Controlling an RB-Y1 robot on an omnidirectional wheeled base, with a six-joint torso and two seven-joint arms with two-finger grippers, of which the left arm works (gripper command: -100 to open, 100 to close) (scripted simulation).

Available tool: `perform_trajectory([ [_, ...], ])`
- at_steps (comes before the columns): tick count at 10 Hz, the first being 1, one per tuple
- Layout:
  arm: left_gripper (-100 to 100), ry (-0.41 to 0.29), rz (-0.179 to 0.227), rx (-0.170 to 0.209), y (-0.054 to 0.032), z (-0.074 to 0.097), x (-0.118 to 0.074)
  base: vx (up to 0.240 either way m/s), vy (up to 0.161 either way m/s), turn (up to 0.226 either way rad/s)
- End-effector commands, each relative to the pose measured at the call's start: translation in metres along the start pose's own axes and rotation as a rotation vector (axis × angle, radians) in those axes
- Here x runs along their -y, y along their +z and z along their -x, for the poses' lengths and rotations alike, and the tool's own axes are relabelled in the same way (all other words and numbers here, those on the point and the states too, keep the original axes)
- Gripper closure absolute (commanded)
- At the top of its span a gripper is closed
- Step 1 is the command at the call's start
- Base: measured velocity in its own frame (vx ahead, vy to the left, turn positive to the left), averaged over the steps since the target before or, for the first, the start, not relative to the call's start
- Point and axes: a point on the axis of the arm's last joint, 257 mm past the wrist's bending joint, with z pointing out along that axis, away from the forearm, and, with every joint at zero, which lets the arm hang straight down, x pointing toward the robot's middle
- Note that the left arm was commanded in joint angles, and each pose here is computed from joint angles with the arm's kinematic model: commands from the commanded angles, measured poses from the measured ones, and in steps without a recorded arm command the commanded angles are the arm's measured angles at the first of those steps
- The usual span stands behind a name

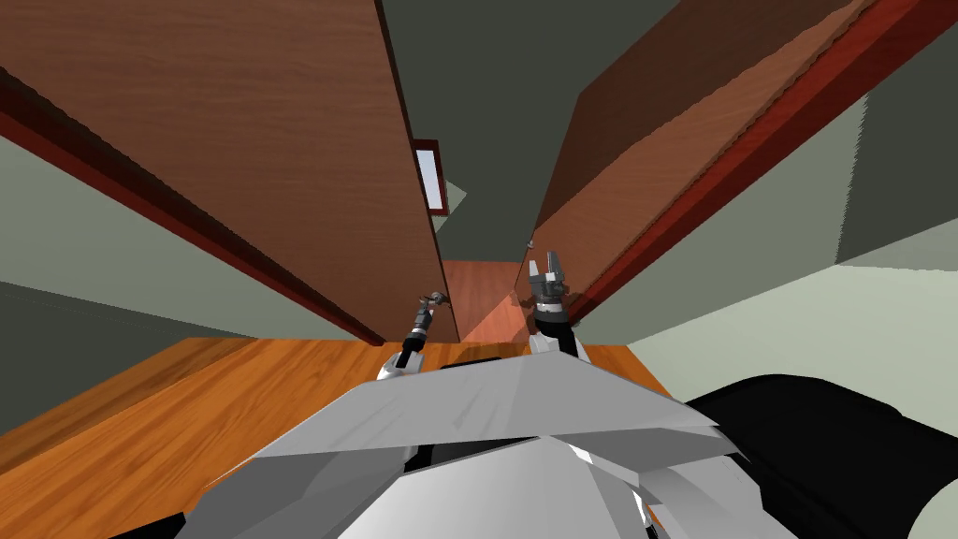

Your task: Push the door open

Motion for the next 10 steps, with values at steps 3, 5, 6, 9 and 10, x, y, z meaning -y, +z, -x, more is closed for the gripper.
perform_trajectory([
  [3,-100,-0.001,0.001,0.006,-0.0003,0.0002,-0.0008,0.140,-0.008,-0.019],
  [5,100,-0.001,0.001,0.006,-0.0003,0.0002,-0.0008,-0.018,0.002,-0.001],
  [6,100,-0.001,0.001,0.006,-0.0003,0.0002,-0.0008,-0.013,0.004,-0.014],
  [9,100,-0.001,0.001,0.006,-0.0003,0.0002,-0.0008,0.000,0.000,0.000],
  [10,100,0.001,-0.002,0.024,0.0011,0.0079,0.0012,0.112,-0.054,0.035],
])
